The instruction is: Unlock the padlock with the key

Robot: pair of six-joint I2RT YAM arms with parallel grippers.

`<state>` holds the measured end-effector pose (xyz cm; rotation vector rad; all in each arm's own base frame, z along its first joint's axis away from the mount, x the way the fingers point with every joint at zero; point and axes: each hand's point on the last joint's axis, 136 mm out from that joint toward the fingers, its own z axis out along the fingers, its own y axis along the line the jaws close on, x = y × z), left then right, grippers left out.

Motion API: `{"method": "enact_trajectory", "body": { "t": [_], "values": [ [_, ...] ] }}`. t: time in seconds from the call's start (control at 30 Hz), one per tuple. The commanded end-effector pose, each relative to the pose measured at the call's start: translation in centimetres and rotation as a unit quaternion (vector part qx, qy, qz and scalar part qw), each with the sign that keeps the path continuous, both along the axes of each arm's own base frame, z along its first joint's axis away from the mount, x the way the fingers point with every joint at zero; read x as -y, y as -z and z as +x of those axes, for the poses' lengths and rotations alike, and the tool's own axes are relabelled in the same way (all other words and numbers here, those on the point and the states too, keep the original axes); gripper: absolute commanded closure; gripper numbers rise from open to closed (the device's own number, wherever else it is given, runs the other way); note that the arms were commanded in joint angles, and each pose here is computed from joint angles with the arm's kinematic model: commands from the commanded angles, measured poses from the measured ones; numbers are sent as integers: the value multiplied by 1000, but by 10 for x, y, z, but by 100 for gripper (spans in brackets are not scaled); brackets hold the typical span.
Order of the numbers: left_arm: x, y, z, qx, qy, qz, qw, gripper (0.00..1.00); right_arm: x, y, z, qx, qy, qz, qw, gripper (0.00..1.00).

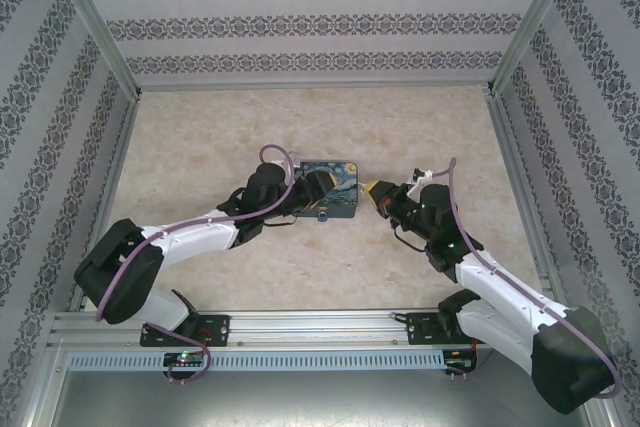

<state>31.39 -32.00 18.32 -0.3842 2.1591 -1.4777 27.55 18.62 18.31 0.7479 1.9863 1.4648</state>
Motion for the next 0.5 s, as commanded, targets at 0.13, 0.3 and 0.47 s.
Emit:
{"method": "enact_trajectory", "body": {
  "t": [0.13,0.3,0.47],
  "values": [
    [37,-42,20,20,-20,-106,994,51,9,-9,5,-2,67,28,997,100],
    [48,-40,25,17,-20,-115,993,55,10,9,2,-24,81,30,996,100],
    [52,-38,28,15,-22,-125,992,58,8,9,3,-24,84,28,996,100]
  ]
}}
